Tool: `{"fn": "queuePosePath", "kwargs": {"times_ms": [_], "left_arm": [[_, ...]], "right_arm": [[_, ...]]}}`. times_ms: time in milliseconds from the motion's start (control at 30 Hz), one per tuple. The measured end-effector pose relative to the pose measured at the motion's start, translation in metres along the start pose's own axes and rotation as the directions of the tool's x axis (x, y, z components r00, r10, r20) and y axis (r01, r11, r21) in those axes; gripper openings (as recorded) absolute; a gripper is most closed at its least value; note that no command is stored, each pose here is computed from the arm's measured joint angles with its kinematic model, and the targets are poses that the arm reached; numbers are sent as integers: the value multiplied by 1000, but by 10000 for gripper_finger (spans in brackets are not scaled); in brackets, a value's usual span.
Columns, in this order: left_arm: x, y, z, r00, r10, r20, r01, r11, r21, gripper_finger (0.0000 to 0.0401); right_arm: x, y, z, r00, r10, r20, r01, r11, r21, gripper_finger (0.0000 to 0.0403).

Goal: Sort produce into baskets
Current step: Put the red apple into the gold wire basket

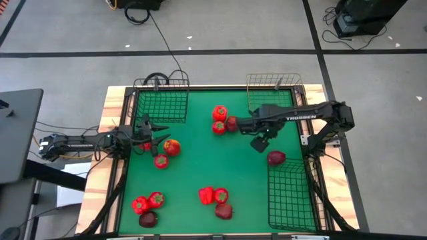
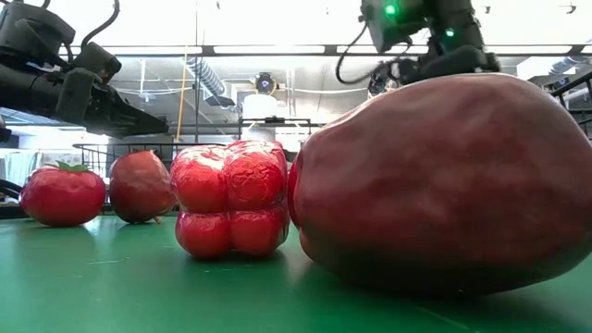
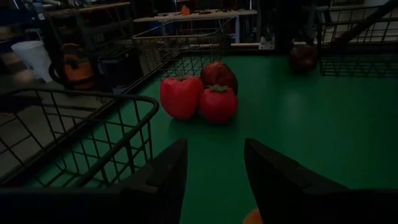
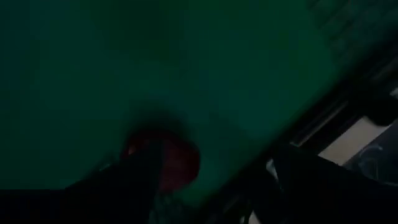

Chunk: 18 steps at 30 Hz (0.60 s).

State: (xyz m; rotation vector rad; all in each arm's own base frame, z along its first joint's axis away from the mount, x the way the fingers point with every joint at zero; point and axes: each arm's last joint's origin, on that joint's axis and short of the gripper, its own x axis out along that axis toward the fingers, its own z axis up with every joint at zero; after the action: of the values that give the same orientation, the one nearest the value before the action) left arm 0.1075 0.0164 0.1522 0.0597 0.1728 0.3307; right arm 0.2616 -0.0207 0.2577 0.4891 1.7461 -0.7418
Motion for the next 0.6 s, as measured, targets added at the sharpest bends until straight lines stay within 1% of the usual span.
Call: {"fn": "queuePosePath", "kwargs": {"times_ms": [133, 200, 300, 400, 533, 600], "left_arm": [[0, 0, -1, 1000, -1, -8, 1, 1000, 2, 166], [1, 0, -1, 1000, -1, -12, 1, 1000, 3, 166], [1, 0, -1, 1000, -1, -12, 1, 1000, 3, 166], [1, 0, -1, 1000, -1, -10, 1, 1000, 3, 166], [1, 0, -1, 1000, -1, -9, 1, 1000, 2, 166], [1, 0, -1, 1000, -1, -8, 1, 1000, 2, 166]], "right_arm": [[19, 9, -9, 992, 55, -111, -69, 990, -122, 317], [29, 11, -14, 989, 29, -143, -56, 980, -193, 317], [42, 10, -19, 988, -46, -146, 5, 964, -265, 315], [54, 12, -21, 989, -71, -133, 26, 950, -312, 311], [66, 15, -22, 988, -7, -151, -45, 938, -342, 307], [69, 16, -22, 988, 7, -156, -61, 936, -346, 305]]}}
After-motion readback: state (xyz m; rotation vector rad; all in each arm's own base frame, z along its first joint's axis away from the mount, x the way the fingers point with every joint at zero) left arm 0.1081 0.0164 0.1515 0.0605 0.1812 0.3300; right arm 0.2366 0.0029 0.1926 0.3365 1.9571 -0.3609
